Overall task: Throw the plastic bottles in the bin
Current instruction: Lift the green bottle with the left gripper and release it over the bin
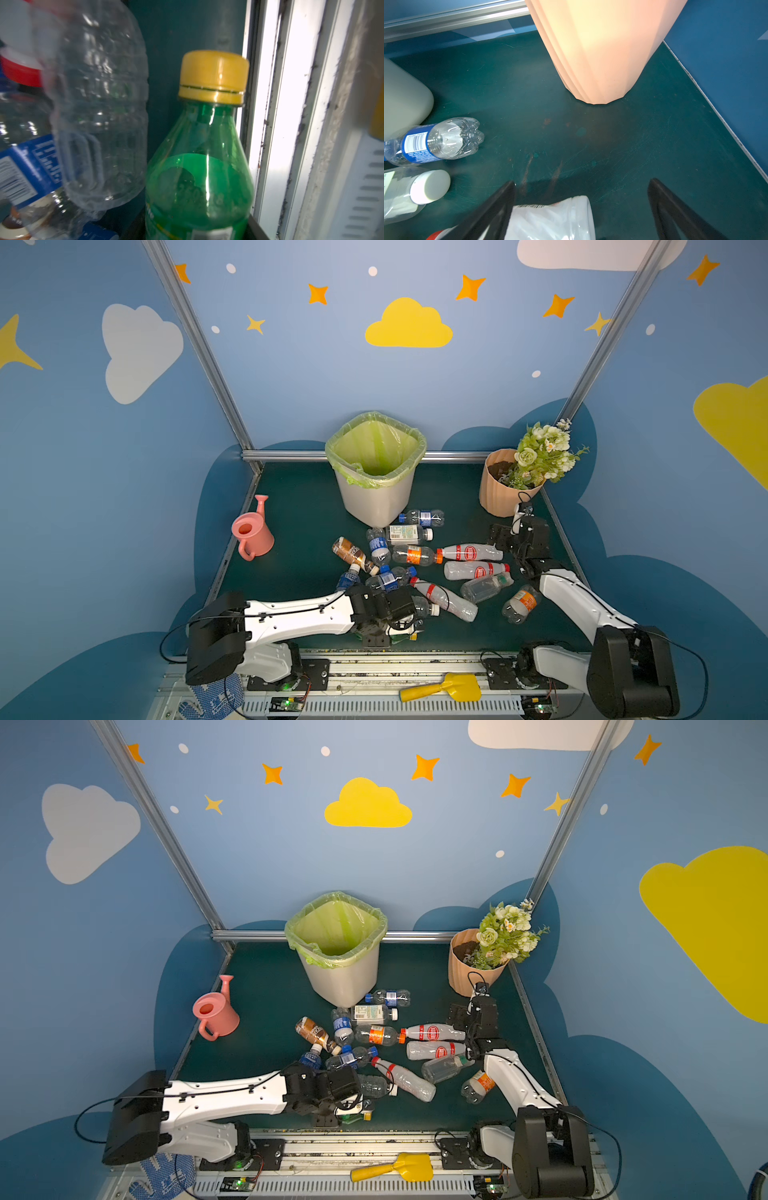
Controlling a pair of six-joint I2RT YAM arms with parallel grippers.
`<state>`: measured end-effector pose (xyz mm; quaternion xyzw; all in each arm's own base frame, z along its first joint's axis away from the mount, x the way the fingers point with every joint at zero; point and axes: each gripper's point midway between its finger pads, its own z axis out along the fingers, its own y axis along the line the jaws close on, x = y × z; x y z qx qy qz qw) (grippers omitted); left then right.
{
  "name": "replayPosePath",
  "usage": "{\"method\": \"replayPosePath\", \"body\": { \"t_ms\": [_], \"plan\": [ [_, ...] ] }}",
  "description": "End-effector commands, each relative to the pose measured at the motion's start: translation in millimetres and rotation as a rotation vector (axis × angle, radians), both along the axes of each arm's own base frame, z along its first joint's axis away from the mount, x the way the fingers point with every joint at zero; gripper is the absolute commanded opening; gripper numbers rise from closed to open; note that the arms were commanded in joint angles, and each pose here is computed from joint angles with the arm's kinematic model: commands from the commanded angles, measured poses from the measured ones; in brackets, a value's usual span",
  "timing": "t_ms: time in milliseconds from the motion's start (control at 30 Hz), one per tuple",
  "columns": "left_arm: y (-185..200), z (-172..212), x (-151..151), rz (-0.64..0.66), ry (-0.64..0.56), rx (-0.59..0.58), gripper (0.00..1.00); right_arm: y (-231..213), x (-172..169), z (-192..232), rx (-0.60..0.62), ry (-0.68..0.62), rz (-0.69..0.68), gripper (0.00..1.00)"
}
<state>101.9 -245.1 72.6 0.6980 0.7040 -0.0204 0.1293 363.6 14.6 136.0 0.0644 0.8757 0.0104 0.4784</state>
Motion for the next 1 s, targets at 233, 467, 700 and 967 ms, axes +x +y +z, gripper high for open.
{"method": "replayPosePath", "body": {
  "t_ms": [233, 467, 700, 967],
  "plan": [
    [-9, 140, 57, 0.198, -0.359, -0.41, 0.33, -7, -1, 6, -0.013, -0.022, -0.035, 0.97],
    [1, 307, 123, 0.395, -0.782, -0.896, 0.3, -7, -6, 5, 0.0, -0.008, -0.041, 0.97],
    [12, 436, 170, 0.464, -1.052, -1.271, 0.27, -9, -17, 12, 0.028, 0.006, -0.072, 0.97],
    [28, 461, 279, 0.658, -0.96, -1.495, 0.27, -6, -32, 21, 0.062, -0.034, -0.056, 0.97]
  ]
}}
